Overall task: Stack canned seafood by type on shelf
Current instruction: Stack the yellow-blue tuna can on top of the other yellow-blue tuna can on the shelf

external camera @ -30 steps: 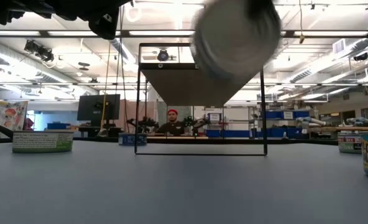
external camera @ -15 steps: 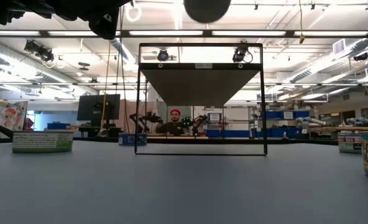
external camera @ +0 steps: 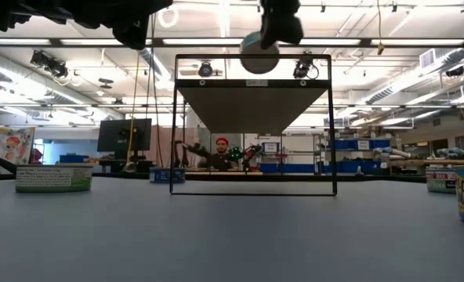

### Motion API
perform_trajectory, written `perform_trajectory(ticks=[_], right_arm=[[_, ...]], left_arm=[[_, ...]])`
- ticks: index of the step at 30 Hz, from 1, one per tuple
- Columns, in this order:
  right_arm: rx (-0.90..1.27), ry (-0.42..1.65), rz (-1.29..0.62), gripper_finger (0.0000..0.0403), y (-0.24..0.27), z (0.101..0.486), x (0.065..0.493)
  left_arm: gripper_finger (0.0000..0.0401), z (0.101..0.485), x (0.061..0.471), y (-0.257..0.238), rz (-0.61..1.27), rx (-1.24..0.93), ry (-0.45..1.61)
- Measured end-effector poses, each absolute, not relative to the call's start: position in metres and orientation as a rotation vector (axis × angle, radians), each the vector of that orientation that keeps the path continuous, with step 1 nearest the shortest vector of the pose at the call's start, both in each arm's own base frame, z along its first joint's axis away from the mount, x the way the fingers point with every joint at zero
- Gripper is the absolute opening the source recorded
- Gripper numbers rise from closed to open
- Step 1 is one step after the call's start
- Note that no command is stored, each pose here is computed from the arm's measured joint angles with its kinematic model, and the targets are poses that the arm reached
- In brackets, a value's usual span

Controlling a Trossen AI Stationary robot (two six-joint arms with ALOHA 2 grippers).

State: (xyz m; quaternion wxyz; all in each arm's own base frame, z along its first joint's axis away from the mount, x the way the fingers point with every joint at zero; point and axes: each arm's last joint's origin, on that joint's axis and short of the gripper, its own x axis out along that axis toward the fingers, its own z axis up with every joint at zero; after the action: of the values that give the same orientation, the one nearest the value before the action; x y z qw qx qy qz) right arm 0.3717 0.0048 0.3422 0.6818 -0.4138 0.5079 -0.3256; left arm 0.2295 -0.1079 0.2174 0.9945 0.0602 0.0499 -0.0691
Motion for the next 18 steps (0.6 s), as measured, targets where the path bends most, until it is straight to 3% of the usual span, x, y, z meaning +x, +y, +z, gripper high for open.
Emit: perform_trajectory(ticks=[7, 18], right_arm=[[-0.963, 1.192, -0.636, 0.0145, -0.022, 0.324, 0.381], [-0.997, 1.282, -0.644, 0.0145, -0.049, 0.287, 0.380]], left_arm=[[0.0006, 0.217, 0.229, -0.108, -0.139, 0.122, 0.104], [0.0006, 0.217, 0.230, -0.108, -0.125, 0.122, 0.103]])
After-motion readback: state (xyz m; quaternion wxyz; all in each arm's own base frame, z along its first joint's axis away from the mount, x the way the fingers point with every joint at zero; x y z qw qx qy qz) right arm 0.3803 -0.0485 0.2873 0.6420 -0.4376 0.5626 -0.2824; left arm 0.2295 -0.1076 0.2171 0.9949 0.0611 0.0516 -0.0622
